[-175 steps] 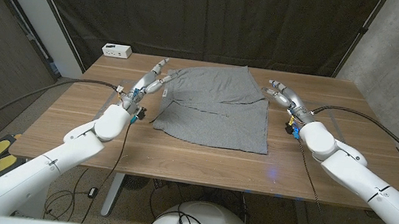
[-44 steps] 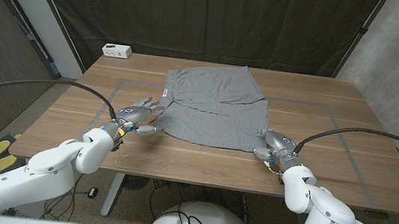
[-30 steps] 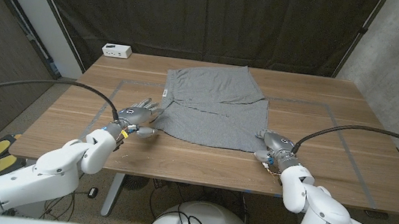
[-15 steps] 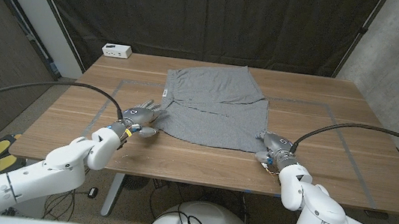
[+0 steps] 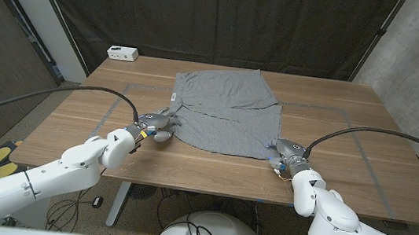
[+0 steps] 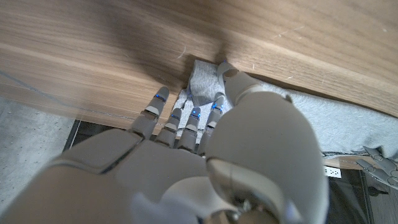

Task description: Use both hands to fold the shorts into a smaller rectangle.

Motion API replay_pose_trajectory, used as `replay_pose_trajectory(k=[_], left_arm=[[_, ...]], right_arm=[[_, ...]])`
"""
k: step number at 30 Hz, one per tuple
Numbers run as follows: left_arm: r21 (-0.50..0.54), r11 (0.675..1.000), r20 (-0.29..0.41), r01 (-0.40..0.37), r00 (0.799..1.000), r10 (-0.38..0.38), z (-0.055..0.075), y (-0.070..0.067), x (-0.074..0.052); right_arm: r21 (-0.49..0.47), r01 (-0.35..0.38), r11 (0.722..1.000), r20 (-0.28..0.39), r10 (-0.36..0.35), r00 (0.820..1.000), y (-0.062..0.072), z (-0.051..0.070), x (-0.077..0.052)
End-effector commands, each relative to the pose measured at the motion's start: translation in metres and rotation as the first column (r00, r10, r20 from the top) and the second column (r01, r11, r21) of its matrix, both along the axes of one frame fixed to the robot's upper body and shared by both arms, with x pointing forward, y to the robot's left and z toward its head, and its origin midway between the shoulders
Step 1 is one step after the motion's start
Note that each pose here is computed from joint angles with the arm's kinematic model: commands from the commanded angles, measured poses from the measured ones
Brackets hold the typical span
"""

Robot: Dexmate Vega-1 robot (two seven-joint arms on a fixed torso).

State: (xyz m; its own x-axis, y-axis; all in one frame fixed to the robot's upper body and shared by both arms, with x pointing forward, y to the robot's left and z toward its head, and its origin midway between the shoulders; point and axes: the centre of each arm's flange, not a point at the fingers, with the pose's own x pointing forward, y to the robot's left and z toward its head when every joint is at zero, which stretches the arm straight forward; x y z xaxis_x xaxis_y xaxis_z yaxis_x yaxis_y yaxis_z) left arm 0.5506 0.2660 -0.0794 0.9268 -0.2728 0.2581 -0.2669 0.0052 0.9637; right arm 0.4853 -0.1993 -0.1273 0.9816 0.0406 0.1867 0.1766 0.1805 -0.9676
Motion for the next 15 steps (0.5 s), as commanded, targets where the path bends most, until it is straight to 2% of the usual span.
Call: replay_pose_trajectory(k=[1,8,15], left_arm=[[0.017,1.000,0.030,0.016,0.999,-0.017,0.0009,-0.0077,0.0074],[0.009,1.000,0.083,0.002,0.997,-0.003,0.0028,-0.0057,0.0040],[0.006,1.000,0.100,-0.012,0.995,0.012,0.0057,-0.0053,-0.0015]], right_arm=[[0.009,-0.015,1.000,0.043,0.015,0.999,-0.0010,-0.0006,0.0114],[0.037,-0.023,0.999,0.054,0.021,0.998,-0.0040,0.0006,0.0166],[0.052,-0.025,0.998,0.067,0.021,0.997,-0.0068,0.0047,0.0132]])
